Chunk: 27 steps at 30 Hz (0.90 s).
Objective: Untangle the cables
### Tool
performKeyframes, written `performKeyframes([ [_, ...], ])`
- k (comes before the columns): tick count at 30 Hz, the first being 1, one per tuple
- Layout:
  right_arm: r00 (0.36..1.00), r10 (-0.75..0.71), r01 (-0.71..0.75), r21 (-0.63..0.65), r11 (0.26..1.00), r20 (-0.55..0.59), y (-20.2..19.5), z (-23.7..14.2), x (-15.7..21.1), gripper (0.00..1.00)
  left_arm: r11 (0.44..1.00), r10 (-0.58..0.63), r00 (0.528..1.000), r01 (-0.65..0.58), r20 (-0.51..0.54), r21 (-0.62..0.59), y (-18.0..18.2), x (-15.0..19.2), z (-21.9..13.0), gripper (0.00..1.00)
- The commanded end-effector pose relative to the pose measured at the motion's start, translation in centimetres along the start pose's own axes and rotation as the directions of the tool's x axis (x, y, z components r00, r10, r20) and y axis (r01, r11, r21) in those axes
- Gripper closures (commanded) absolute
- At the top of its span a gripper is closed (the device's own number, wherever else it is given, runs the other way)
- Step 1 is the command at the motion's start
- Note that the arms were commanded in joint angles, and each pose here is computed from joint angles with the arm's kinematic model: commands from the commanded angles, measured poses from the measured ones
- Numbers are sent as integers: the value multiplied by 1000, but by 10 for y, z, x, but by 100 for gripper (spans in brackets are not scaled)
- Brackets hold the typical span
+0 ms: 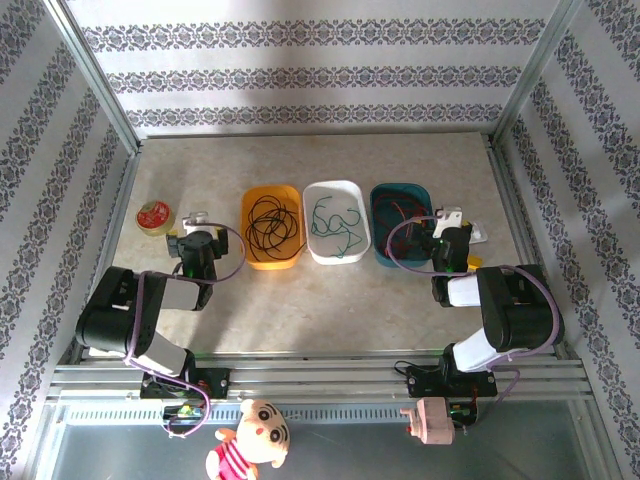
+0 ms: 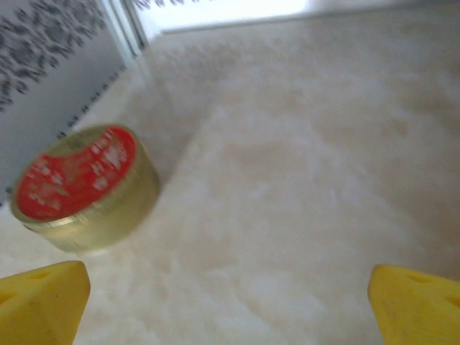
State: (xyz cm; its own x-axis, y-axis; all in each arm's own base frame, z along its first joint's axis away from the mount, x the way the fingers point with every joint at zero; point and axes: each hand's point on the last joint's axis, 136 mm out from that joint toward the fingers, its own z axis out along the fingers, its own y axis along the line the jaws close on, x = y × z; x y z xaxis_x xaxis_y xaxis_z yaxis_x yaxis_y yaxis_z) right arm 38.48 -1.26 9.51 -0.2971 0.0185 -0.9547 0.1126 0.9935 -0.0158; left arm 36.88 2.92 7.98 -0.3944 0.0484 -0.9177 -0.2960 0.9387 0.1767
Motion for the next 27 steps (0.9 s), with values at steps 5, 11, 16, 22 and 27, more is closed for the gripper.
performKeyframes([
  [5, 999, 5, -5, -1, 1000, 37, 5, 1, -12, 2, 992, -36, 997, 27, 71, 124, -15, -21, 11, 1],
  [11, 1000, -5, 5, -6, 1000, 22, 7, 2, -9, 2, 992, -44, 992, 30, 118, 119, -13, -25, 12, 1],
  [16, 1000, 1, -1, -16, 1000, 14, 7, 3, -7, 2, 992, -46, 994, 34, 103, 120, -13, -24, 12, 1],
  [22, 999, 34, -33, -69, 997, 20, 7, 8, -16, 2, 992, -45, 993, 32, 107, 120, -13, -24, 12, 1],
  [27, 999, 33, -31, -84, 996, 20, 9, 8, -16, 2, 992, -45, 994, 33, 102, 121, -13, -23, 13, 1],
])
